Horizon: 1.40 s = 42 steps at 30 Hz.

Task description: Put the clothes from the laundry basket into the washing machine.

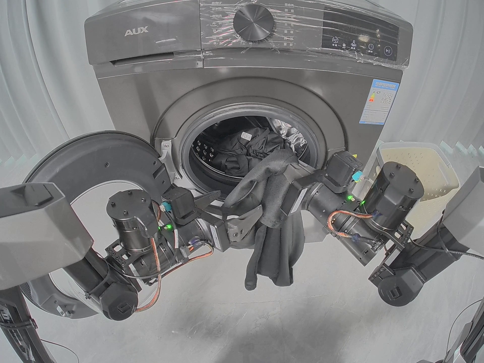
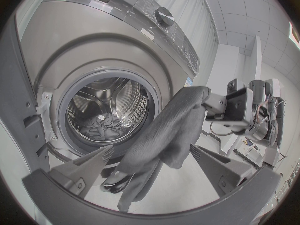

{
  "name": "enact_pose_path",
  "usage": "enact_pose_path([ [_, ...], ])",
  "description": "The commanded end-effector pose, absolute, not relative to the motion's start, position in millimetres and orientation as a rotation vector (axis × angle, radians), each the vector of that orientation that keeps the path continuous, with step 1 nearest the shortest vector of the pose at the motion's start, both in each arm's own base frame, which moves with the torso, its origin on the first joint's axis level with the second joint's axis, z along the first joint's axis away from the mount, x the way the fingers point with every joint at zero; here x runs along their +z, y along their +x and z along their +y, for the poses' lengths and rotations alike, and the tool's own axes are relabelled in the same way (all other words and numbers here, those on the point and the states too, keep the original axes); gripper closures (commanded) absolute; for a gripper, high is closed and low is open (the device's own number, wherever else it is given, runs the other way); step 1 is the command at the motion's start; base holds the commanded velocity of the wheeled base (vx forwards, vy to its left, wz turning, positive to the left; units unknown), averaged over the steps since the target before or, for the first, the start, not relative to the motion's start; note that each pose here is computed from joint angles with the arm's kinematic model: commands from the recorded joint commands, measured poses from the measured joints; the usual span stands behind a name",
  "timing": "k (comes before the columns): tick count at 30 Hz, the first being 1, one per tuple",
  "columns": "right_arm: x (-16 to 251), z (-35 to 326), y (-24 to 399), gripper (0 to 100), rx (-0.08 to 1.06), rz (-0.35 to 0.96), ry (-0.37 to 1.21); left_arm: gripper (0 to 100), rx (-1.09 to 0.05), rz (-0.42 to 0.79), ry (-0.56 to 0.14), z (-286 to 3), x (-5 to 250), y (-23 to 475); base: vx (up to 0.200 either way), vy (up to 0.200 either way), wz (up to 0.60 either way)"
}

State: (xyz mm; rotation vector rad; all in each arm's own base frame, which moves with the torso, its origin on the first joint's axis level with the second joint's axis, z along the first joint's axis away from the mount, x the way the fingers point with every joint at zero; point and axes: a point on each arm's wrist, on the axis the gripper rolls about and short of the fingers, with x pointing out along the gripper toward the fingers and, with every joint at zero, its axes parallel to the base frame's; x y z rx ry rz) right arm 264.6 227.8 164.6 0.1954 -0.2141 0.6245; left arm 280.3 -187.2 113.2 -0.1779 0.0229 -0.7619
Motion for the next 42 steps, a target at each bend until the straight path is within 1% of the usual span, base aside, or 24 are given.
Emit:
enact_pose_path([
  [1,170,227,262,100,0.628,-0.228,0.202,0,-0.753,0.069,-0.169,-190,89,286,0.000,0.000,0.00],
  [2,170,227,262,100,0.628,-0.228,0.202,0,-0.753,0.069,-0.169,-190,89,286,0.000,0.000,0.00],
  [6,175,227,261,100,0.631,-0.239,0.205,0,-0.749,0.087,-0.161,-191,73,288,0.000,0.000,0.00],
  [8,178,226,260,100,0.629,-0.247,0.209,0,-0.743,0.093,-0.158,-189,70,290,0.000,0.000,0.00],
  [20,183,221,258,100,0.622,-0.258,0.212,0,-0.694,0.123,-0.150,-174,57,302,0.000,0.000,0.00],
  [23,189,219,255,100,0.624,-0.273,0.217,0,-0.683,0.141,-0.147,-172,51,304,0.000,0.000,0.00],
  [29,193,216,247,100,0.631,-0.280,0.223,0,-0.679,0.187,-0.134,-173,33,307,0.000,0.000,0.00],
  [35,193,216,245,100,0.636,-0.277,0.223,0,-0.681,0.210,-0.125,-176,21,310,0.000,0.000,0.00],
  [39,193,216,245,100,0.636,-0.278,0.223,0,-0.686,0.214,-0.120,-180,14,314,0.000,0.000,0.00],
  [42,193,215,245,100,0.636,-0.278,0.223,0,-0.686,0.209,-0.102,-182,8,319,0.000,0.000,0.00],
])
